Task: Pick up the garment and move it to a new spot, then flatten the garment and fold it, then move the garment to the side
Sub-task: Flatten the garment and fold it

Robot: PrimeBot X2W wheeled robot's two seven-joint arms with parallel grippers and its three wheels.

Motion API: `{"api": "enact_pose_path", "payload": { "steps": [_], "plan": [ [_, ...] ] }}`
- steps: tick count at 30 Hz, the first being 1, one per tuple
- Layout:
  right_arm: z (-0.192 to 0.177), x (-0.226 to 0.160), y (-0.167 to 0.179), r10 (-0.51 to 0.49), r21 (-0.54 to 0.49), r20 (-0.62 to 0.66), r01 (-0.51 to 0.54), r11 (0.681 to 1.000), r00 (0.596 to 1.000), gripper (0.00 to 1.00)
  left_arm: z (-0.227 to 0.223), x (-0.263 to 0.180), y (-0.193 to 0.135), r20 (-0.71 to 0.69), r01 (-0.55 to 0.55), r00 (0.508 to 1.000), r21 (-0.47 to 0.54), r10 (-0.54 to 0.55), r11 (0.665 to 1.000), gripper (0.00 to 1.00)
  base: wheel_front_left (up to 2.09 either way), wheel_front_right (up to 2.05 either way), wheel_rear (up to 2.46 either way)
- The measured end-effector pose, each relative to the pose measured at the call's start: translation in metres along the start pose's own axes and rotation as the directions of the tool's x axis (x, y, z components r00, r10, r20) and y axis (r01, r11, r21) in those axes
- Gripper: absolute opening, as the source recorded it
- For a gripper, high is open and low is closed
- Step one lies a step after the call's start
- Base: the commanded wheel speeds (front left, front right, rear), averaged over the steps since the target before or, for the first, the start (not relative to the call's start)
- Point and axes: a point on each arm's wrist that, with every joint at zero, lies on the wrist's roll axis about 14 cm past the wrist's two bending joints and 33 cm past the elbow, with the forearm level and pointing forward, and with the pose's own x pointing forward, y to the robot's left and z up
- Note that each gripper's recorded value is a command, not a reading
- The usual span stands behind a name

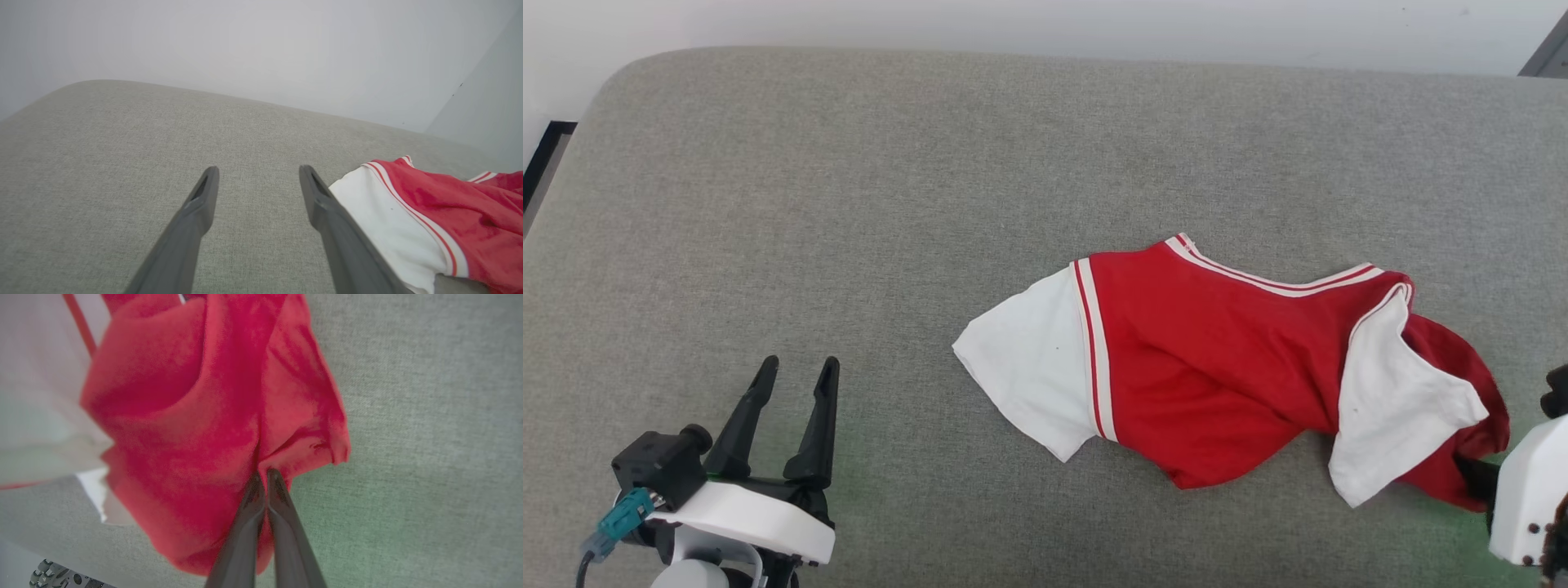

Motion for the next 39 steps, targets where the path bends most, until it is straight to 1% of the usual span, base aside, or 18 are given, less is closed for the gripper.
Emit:
{"api": "enact_pose_path", "payload": {
  "steps": [1,2,7,12,18,25,29,31,33,36,39],
  "plan": [
    [-0.002,0.001,0.001,0.002,0.012,-0.001,-0.002,1.000,1.000,0.55,-0.001,0.000,0.000,-0.002,0.001,1.000,0.000,-0.001,1.000,1.00,0.00,0.00,0.00],
    [-0.004,0.001,0.002,0.001,0.012,-0.004,-0.001,1.000,1.000,1.00,-0.001,0.000,-0.001,-0.004,0.002,1.000,0.000,-0.002,1.000,1.00,0.00,0.00,0.00],
    [0.005,-0.004,0.009,0.007,-0.023,0.035,-0.006,1.000,0.999,1.00,-0.002,0.001,-0.001,-0.006,0.006,1.000,0.000,-0.006,1.000,1.00,0.00,0.00,0.00],
    [0.023,-0.022,0.018,0.023,-0.101,0.104,-0.012,0.995,0.994,1.00,-0.001,0.002,-0.002,-0.004,0.008,1.000,0.000,-0.008,1.000,1.00,0.00,0.00,0.00],
    [0.044,-0.045,0.029,0.048,-0.170,0.198,-0.014,0.985,0.979,1.00,0.001,0.003,-0.003,0.002,0.013,1.000,-0.001,-0.013,1.000,1.00,0.00,0.00,0.00],
    [0.064,-0.051,0.051,0.112,-0.241,0.262,-0.048,0.969,0.958,1.00,0.000,0.004,-0.005,0.002,0.019,1.000,-0.003,-0.019,1.000,1.00,0.00,0.00,0.00],
    [0.073,-0.046,0.060,0.141,-0.279,0.272,-0.063,0.958,0.952,1.00,-0.001,0.004,-0.005,-0.001,0.018,1.000,-0.004,-0.018,1.000,1.00,0.00,0.00,0.00],
    [0.076,-0.041,0.063,0.153,-0.302,0.263,-0.069,0.951,0.953,1.00,-0.001,0.003,-0.004,-0.004,0.012,1.000,-0.004,-0.012,1.000,1.00,0.00,0.00,0.00],
    [0.077,-0.034,0.067,0.170,-0.304,0.248,-0.090,0.948,0.954,1.00,-0.002,0.003,-0.003,-0.006,0.008,1.000,-0.004,-0.008,1.000,1.00,0.00,0.00,0.00],
    [0.075,-0.019,0.068,0.173,-0.318,0.198,-0.104,0.942,0.965,1.00,-0.004,0.003,0.000,-0.011,0.000,1.000,-0.005,0.000,1.000,1.00,0.00,0.00,0.00],
    [0.065,-0.004,0.069,0.175,-0.325,0.123,-0.127,0.937,0.977,1.00,-0.004,0.003,0.002,-0.012,-0.007,1.000,-0.004,0.007,1.000,1.00,0.00,0.00,0.00]
  ]
}}
